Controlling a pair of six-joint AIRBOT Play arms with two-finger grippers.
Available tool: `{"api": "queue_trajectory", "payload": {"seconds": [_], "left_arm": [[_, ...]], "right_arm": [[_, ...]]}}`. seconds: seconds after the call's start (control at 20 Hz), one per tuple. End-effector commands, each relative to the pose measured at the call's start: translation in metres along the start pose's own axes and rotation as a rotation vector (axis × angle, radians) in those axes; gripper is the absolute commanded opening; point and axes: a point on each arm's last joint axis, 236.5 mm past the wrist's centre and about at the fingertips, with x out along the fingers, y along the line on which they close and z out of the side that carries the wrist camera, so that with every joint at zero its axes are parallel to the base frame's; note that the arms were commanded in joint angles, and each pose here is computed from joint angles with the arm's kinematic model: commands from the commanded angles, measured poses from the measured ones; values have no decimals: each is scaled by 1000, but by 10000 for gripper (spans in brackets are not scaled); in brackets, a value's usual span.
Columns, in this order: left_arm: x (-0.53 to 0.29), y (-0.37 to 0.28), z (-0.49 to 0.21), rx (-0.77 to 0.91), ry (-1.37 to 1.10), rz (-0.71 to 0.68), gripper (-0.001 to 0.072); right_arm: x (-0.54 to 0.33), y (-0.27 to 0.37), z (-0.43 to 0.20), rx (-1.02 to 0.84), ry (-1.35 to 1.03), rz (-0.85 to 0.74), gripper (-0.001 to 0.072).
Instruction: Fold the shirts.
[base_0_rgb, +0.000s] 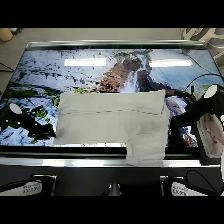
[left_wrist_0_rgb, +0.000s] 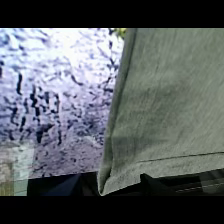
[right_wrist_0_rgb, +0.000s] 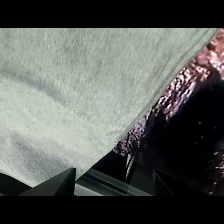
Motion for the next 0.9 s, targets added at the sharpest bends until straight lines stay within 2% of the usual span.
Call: {"api": "queue_trajectory", "payload": {"seconds": [0.0,0.2,0.25,0.3,0.4,0.45,0.65,0.85], "left_arm": [[15,-9,-5,-10,-33,-52,478],[25,-14,-2,-29,-40,-77,478],[28,-14,-3,-28,-36,-75,458],[29,-13,-3,-31,-39,-75,330],[28,-13,-3,-30,-39,-75,161],[28,-14,-3,-29,-38,-75,44],[27,-15,-8,-22,-24,-80,28],[22,-17,-7,-12,-39,-79,28]], "right_arm": [[9,6,-14,-4,17,9,482],[15,11,-26,2,39,24,499],[21,14,-33,5,53,32,510],[29,19,-43,11,74,43,538],[47,28,-62,27,111,76,549],[57,36,-69,38,120,105,548],[87,45,-85,74,134,142,544],[99,43,-71,122,60,135,524]]}}
